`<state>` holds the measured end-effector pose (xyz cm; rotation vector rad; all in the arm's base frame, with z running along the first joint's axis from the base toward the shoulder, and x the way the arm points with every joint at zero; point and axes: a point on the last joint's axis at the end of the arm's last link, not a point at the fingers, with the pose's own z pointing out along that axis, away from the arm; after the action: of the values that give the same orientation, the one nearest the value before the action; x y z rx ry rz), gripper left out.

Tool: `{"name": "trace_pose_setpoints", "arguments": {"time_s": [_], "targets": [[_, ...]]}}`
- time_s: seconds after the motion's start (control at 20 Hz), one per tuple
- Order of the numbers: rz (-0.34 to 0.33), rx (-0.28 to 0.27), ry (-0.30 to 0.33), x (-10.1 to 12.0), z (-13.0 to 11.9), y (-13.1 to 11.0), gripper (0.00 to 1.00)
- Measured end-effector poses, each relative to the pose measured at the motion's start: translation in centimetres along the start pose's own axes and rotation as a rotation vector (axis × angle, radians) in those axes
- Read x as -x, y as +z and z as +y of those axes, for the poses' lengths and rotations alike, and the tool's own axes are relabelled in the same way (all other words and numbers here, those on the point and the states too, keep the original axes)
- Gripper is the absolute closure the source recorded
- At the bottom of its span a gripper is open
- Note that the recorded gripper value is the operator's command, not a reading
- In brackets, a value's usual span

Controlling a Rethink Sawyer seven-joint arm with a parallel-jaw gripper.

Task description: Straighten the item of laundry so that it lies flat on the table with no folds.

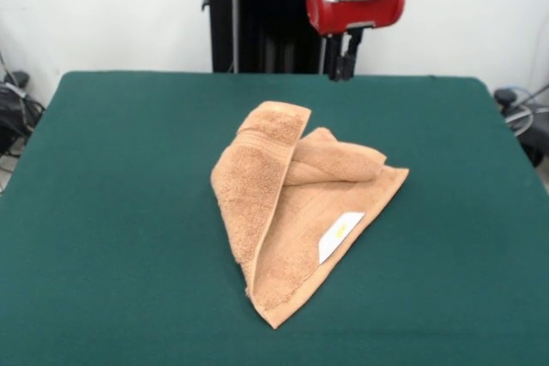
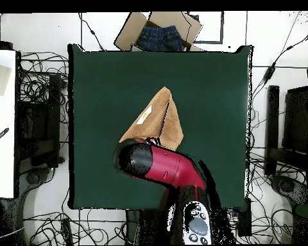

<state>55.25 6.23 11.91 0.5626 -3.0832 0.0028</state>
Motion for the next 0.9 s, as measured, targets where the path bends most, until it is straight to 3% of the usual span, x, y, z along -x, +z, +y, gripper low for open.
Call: {"name": "trace_pose_setpoints", "arguments": {"time_s": [0.4,0.45,0.9], "targets": [[-0.003,0.004,0.015,0.1,-0.3,-0.1,1.0],[-0.005,0.007,0.027,0.1,-0.6,-0.1,0.0],[-0.007,0.009,0.044,0.1,-1.1,-0.2,0.0]]}}
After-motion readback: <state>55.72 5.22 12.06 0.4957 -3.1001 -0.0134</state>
